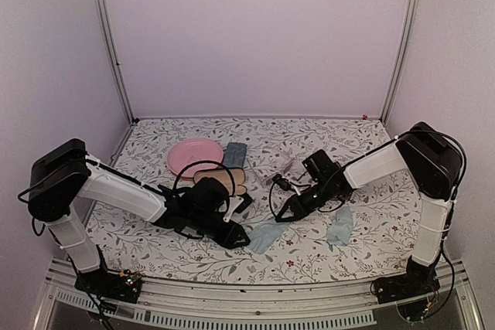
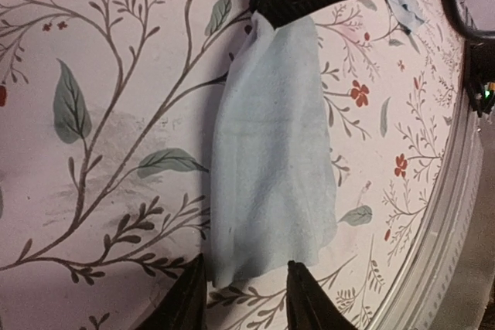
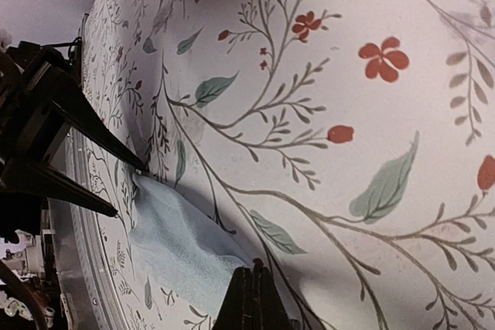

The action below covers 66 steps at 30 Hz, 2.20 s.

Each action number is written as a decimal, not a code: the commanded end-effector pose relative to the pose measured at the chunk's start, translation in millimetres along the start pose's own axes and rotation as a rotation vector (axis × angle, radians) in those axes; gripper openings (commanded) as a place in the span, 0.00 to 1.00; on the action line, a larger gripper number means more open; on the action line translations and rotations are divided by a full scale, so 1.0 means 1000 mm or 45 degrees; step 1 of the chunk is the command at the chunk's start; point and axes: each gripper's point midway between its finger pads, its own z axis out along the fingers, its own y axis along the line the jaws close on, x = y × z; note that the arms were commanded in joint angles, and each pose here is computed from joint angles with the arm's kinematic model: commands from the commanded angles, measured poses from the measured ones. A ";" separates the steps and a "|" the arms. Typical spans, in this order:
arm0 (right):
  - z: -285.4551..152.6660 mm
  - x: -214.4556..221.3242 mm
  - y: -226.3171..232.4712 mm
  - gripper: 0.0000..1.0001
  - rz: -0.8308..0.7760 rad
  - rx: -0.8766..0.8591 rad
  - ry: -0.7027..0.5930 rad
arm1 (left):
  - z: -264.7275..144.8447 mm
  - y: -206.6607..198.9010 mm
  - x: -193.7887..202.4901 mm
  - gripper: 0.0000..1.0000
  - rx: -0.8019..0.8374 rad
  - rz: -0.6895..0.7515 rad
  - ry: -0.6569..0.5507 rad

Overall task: Organize the sunglasses
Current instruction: Pick up the folded cleaning cloth from the center of the board, then place the folded cleaning cloth in the sunglasses case.

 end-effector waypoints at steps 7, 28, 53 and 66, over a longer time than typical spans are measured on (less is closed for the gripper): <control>-0.018 -0.002 0.000 0.00 0.114 0.040 -0.080 | 0.012 0.019 0.006 0.38 -0.083 0.030 0.054; -0.021 -0.007 0.001 0.00 0.113 0.052 -0.090 | 0.011 0.024 0.018 0.23 -0.076 0.001 0.091; -0.028 -0.022 0.006 0.00 0.050 0.067 -0.119 | -0.002 0.022 0.005 0.00 -0.078 0.024 0.049; -0.028 -0.051 0.021 0.00 -0.033 0.007 -0.178 | -0.032 0.052 -0.022 0.00 -0.260 0.128 0.043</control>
